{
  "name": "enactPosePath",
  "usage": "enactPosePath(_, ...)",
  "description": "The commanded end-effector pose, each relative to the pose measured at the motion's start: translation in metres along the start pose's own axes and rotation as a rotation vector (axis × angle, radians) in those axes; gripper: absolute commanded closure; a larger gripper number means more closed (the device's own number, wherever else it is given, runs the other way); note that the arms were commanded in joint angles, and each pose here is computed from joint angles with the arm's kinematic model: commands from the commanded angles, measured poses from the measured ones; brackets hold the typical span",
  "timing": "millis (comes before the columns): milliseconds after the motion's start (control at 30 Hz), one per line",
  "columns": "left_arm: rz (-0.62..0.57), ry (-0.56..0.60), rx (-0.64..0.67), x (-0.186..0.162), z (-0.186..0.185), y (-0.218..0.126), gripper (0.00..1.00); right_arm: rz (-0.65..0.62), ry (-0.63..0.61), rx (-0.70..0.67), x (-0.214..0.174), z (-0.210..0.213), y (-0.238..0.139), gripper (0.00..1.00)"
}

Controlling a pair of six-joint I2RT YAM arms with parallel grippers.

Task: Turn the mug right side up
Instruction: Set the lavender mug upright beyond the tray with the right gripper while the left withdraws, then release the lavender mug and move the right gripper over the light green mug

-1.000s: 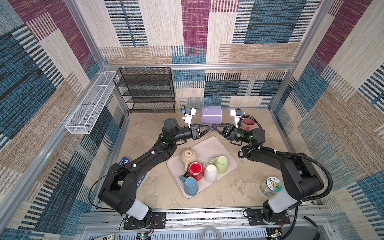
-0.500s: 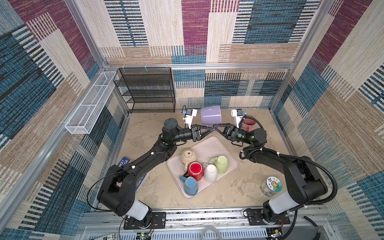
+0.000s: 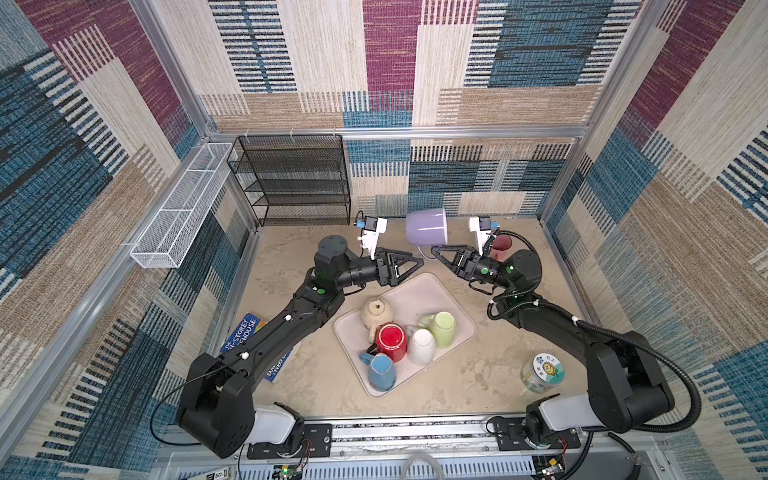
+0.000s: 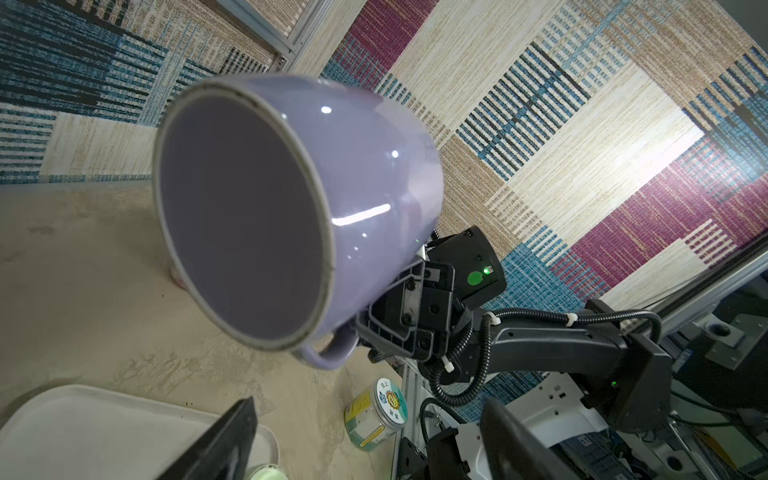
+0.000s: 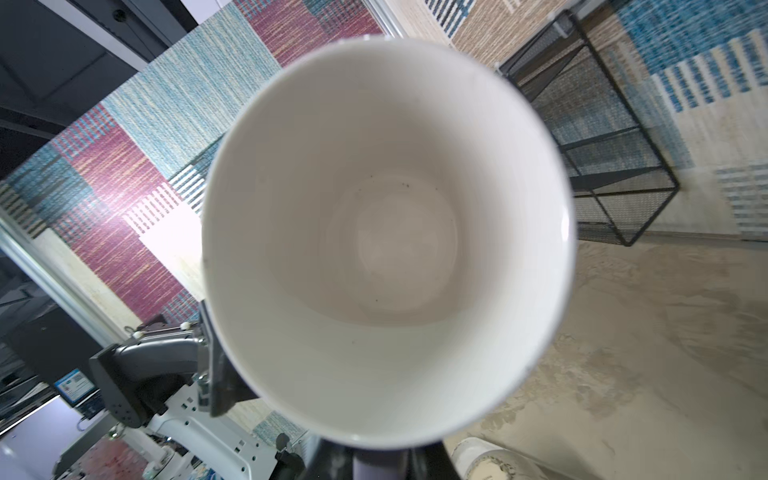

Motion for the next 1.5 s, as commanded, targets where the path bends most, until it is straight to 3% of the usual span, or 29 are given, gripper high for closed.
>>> enactPosePath(0,0.034,0.008,0.093,-0.002,0.0,-0.009,0.01,-0.003,-0.06,-0.18,0.006,-0.022,-0.002,1.0)
enactPosePath(67,0.064,0.007,0.171,-0.004,0.001,-0.018,0.0,0.003,-0.066,-0.26,0.009,-0.03,-0.004,1.0)
enactPosePath(267,0.223,0.002,0.591,-0.025,0.032,-0.061,0.0,0.028,-0.072,-0.556,0.017,-0.065,-0.016,1.0)
enactPosePath(367,0.269,0.023,0.702,-0.036,0.037,-0.082,0.01,0.057,-0.081,-0.733,0.018,-0.09,-0.026,1.0)
enactPosePath(600,0.395,0.077,0.877,-0.058,0.048,-0.116,0.01,0.169,-0.052,-0.978,0.001,-0.131,-0.046,1.0)
enactPosePath(1033,0.52,0.107,0.975,-0.087,0.065,-0.136,0.0,0.357,-0.071,-1.303,-0.028,-0.205,-0.073,1.0)
enactPosePath(1467,0.548,0.114,1.003,-0.094,0.072,-0.14,0.0,0.457,-0.064,-1.396,-0.041,-0.247,-0.085,1.0)
Point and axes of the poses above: each gripper's point midway between its finger pads, its own y axis out along the fingers, its own z axis along the line the jaws close on, x = y × z, the point moved 3 cm from there along -y, back along the fingers, and after that the axes turned 2 degrees about y, right-handed, at the moved point
